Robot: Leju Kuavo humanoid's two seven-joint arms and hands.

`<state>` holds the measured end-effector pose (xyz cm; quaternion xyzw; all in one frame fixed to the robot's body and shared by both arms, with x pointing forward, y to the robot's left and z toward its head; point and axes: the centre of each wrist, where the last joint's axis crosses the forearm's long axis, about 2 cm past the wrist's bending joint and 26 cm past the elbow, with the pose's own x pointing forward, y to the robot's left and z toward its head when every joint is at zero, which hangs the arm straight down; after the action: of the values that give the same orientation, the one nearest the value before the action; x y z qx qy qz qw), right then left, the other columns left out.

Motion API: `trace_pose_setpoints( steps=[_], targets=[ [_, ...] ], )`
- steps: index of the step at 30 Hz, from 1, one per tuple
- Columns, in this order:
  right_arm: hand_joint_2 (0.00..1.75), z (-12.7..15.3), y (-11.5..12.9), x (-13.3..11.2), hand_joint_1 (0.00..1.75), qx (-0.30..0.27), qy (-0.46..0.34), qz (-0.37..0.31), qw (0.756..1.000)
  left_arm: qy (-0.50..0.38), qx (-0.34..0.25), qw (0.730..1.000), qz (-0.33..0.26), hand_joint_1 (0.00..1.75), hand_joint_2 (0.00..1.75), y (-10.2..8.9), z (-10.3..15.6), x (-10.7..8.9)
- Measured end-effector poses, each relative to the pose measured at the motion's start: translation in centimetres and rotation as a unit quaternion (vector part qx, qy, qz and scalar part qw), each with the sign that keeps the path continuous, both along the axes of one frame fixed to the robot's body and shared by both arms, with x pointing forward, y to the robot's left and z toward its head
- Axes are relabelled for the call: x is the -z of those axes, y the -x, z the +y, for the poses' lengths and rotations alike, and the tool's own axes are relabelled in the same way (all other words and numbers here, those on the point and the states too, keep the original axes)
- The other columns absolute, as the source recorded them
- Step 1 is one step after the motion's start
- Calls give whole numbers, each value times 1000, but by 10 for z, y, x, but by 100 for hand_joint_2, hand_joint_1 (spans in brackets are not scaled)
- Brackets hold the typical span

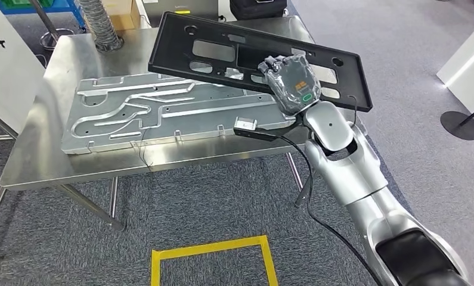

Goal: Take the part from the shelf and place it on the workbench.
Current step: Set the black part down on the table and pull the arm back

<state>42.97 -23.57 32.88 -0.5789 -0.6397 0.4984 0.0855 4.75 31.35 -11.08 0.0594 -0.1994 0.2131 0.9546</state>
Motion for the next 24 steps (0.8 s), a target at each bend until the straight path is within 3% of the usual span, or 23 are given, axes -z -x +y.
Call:
trace_pose_setpoints(
  steps=[7,12,19,24],
  targets=[
    [175,8,-23,5,175,14,66,33,997,2,4,1000,3,0,175,0,0,0],
    [175,34,-31,9,175,5,84,35,996,-3,-1,1000,4,0,175,-2,1,0],
    [175,82,-28,33,175,-31,115,62,991,-5,-8,1000,4,0,175,0,2,0],
    [175,95,-25,46,175,-49,118,79,989,-8,-7,1000,7,0,175,8,5,1]
  ],
)
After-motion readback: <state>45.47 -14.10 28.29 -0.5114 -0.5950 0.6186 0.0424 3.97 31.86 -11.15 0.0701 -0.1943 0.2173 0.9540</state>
